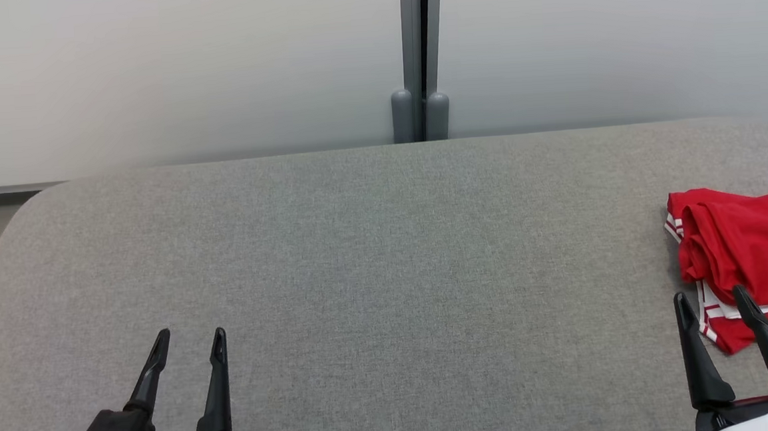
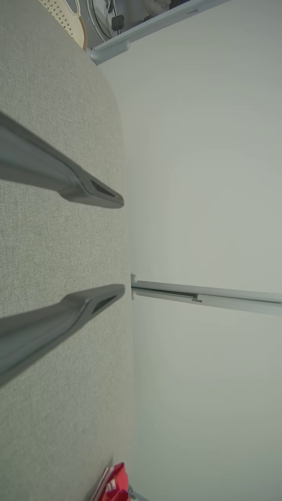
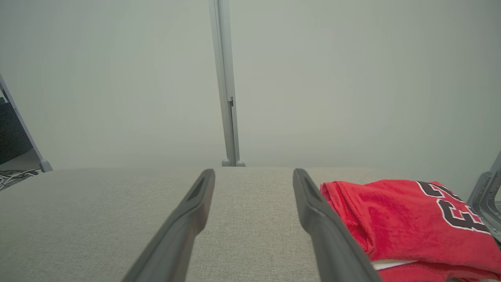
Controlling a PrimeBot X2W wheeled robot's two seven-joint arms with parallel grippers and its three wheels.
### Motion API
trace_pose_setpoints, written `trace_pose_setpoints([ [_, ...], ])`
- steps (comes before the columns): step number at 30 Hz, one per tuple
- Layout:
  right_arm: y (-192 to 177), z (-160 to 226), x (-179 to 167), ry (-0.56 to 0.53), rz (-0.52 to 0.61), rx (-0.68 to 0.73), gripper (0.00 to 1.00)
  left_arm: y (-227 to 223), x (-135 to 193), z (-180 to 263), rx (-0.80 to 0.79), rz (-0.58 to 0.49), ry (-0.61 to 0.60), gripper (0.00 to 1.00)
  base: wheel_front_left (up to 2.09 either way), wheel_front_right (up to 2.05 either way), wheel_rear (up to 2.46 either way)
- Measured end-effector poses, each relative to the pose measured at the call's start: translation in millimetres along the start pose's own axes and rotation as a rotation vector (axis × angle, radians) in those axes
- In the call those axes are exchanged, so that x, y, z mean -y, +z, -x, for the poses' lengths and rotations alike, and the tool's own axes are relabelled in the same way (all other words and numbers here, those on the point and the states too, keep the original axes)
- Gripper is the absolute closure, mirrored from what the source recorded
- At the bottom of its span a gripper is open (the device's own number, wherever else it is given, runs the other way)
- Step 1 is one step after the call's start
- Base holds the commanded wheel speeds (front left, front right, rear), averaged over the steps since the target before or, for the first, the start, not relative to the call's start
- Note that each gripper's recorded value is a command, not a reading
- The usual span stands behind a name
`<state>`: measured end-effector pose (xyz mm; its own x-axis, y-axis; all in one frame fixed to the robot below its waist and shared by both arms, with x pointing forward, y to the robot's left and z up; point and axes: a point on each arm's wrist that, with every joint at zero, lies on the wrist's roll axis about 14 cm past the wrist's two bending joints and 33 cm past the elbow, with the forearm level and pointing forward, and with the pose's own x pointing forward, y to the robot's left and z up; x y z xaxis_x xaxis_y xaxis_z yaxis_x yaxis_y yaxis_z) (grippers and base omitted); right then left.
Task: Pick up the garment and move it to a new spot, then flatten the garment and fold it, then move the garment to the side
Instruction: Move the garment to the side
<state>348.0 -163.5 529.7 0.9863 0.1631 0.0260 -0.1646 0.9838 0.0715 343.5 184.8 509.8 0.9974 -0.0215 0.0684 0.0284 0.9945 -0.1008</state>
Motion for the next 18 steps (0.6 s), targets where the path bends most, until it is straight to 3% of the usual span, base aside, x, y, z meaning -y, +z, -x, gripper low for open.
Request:
trace_pose_setpoints([
  [18,10.2,19.9,-6.4,0.009,-0.005,0.009,0.0,3.2,-10.5,25.7,-0.011,-0.014,0.032,0.0,0.0,0.0,0.0],
])
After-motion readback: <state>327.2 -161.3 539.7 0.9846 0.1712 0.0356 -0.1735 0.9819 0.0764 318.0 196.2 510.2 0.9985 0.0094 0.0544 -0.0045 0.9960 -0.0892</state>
